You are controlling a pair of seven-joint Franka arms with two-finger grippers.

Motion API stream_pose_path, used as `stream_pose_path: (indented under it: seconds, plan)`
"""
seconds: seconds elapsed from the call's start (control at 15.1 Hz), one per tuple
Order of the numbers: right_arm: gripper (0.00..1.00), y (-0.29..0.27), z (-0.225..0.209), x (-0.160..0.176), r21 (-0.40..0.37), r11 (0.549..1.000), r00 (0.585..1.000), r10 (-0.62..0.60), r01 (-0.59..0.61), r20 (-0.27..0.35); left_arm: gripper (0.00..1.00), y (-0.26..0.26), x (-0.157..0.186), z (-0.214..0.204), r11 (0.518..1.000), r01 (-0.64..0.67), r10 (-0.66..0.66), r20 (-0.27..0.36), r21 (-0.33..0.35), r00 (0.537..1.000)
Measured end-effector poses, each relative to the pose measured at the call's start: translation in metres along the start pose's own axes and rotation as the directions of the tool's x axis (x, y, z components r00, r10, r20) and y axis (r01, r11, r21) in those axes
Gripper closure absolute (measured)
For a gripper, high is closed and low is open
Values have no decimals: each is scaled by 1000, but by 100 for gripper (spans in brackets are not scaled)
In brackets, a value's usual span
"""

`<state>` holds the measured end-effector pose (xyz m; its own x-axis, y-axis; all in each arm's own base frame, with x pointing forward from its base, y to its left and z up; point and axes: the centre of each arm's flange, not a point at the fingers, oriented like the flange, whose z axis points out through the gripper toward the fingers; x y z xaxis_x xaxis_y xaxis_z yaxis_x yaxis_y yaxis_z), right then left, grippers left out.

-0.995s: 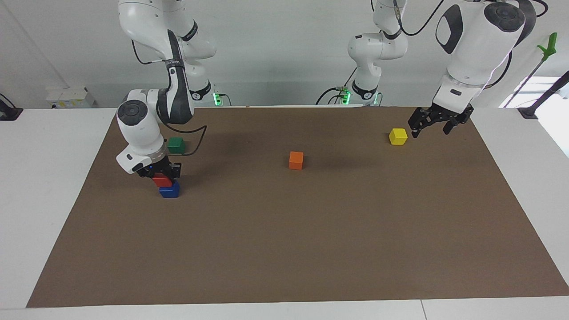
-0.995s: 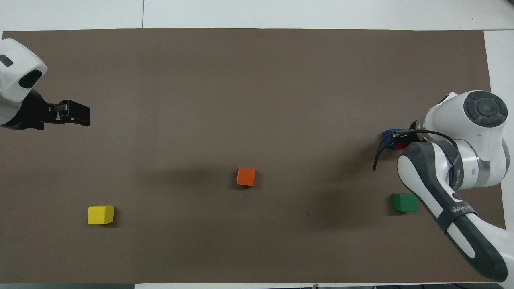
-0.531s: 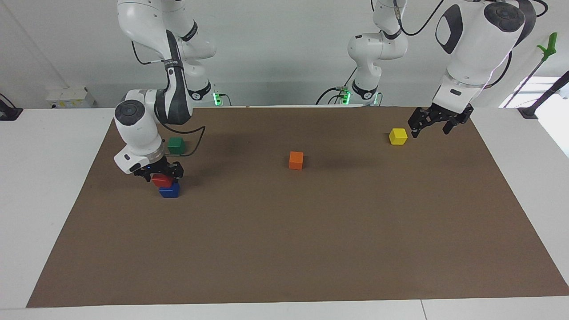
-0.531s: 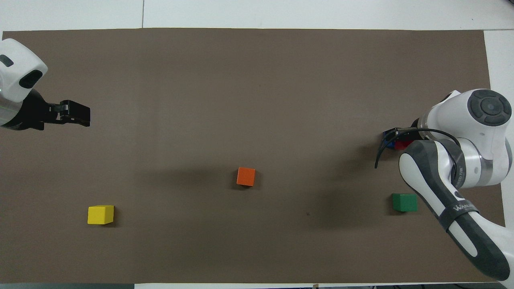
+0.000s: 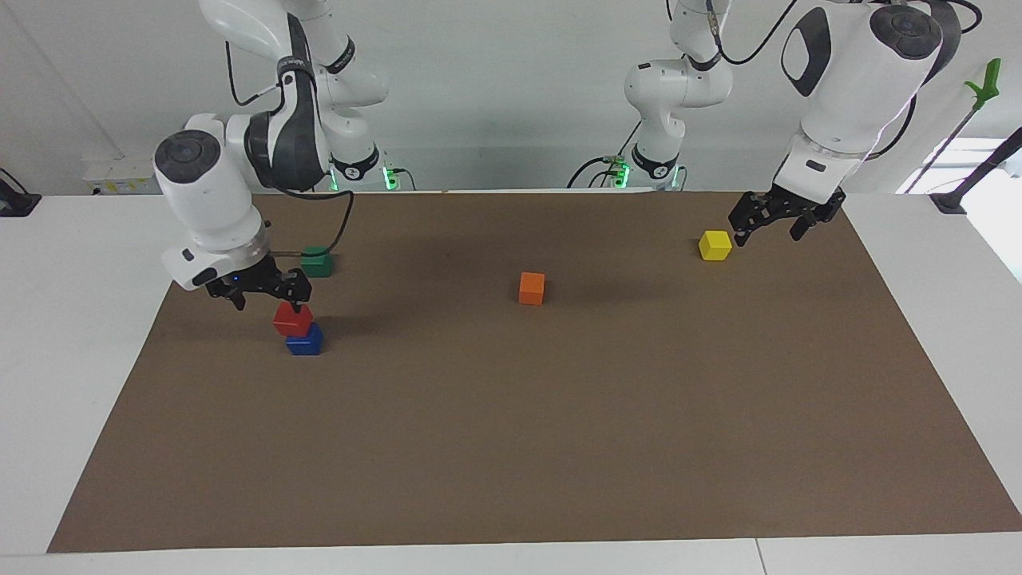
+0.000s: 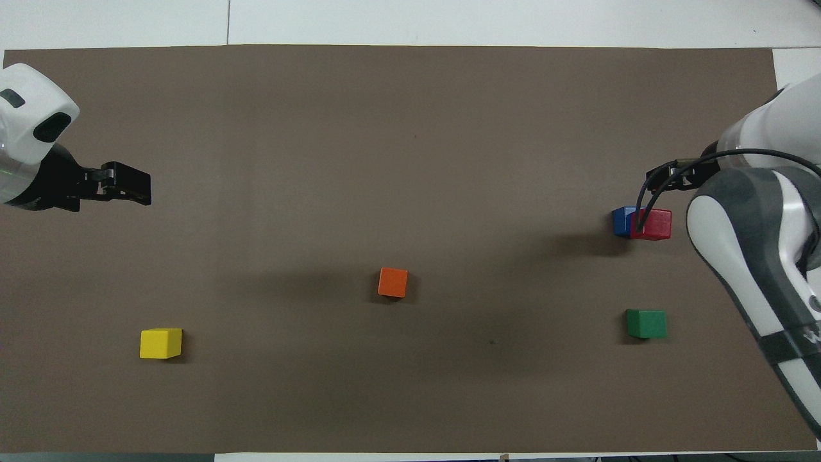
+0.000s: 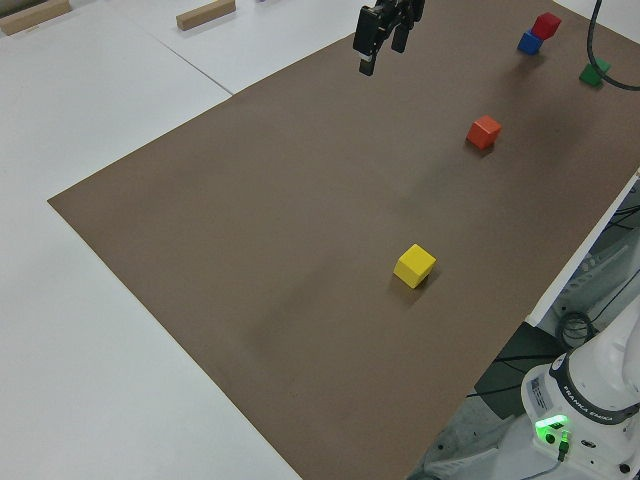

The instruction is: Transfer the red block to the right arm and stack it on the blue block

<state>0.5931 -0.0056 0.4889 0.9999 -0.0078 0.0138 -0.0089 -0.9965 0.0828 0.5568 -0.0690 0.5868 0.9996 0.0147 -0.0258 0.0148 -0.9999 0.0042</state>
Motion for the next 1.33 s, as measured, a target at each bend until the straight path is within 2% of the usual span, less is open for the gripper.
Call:
stream_pose_path:
  seconds: [0.2, 0.6, 0.8, 1.33]
  plan:
    - [0, 5, -47, -14, 65, 997, 999, -47, 49, -24, 0, 1, -1, 1, 1000, 1, -1, 10, -15, 1000]
    - [0, 12, -114, -63, 84, 994, 994, -71, 64, 79, 0, 2, -2, 0, 1000, 1, -1, 11, -16, 1000]
    - [0, 18, -121, -74, 86, 994, 992, -72, 63, 105, 0, 1, -3, -3, 1000, 1, -1, 6, -16, 1000]
    - [0, 24, -111, -68, 85, 994, 990, -77, 68, 116, 0, 0, -4, -5, 1000, 3, -3, 7, -16, 1000]
